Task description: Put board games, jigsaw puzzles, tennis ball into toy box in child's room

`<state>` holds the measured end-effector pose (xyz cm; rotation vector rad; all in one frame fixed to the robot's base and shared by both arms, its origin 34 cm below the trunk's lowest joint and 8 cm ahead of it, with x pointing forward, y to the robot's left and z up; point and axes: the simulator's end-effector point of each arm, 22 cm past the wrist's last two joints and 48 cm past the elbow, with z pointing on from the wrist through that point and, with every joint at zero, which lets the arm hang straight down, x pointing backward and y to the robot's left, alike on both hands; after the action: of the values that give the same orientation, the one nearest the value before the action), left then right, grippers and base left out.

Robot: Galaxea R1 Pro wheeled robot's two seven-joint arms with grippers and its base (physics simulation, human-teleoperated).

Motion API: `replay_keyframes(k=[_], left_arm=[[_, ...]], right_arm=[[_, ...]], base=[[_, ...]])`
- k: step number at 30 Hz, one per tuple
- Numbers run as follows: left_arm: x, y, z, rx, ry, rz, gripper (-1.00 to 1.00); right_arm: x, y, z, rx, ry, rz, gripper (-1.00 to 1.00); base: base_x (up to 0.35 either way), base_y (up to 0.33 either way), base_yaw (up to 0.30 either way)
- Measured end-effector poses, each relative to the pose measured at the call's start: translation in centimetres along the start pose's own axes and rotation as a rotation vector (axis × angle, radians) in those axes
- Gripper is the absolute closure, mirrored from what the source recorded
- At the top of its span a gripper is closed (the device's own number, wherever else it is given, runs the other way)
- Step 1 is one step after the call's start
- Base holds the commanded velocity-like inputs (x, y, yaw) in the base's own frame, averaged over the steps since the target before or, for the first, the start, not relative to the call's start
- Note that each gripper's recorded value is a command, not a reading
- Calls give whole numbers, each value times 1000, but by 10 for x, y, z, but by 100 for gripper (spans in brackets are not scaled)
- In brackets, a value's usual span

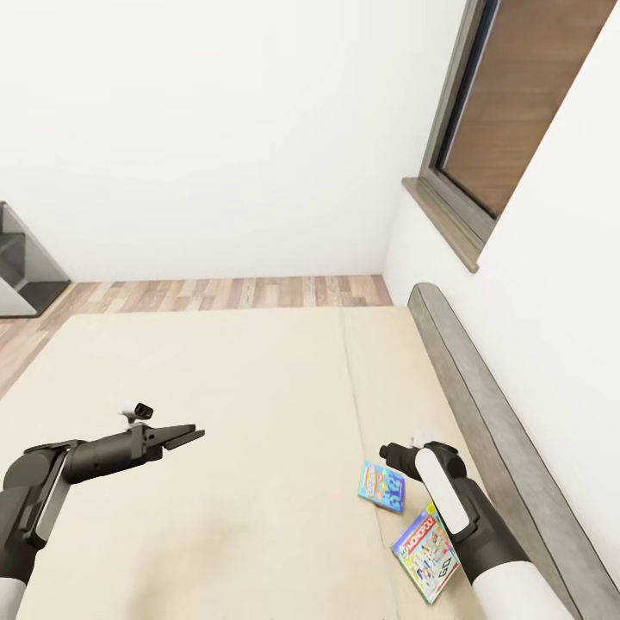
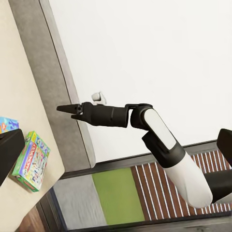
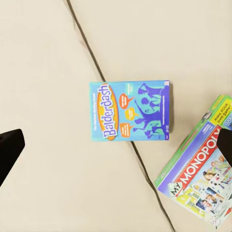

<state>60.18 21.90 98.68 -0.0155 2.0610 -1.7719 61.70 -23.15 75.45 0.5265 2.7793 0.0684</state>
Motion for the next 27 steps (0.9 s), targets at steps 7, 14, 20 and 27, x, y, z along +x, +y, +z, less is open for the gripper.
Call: replay_keyframes(k=[7,14,20,27], left_arm=[[1,1,1,0,2,-2,-100],[1,1,1,1,3,-3,-100],[1,1,1,1,2,-3,-100],[0,1,0,1,-2,1,-100]], right_arm=[[1,2,1,-2,2,-1,-100],[0,2,0,-2,-1,-1,-100],[0,0,1,0,-1,-1,-100],[0,-1,1,1,-1,0,-100]], base=[[0,0,0],[0,0,46],[0,0,194],[0,0,50]])
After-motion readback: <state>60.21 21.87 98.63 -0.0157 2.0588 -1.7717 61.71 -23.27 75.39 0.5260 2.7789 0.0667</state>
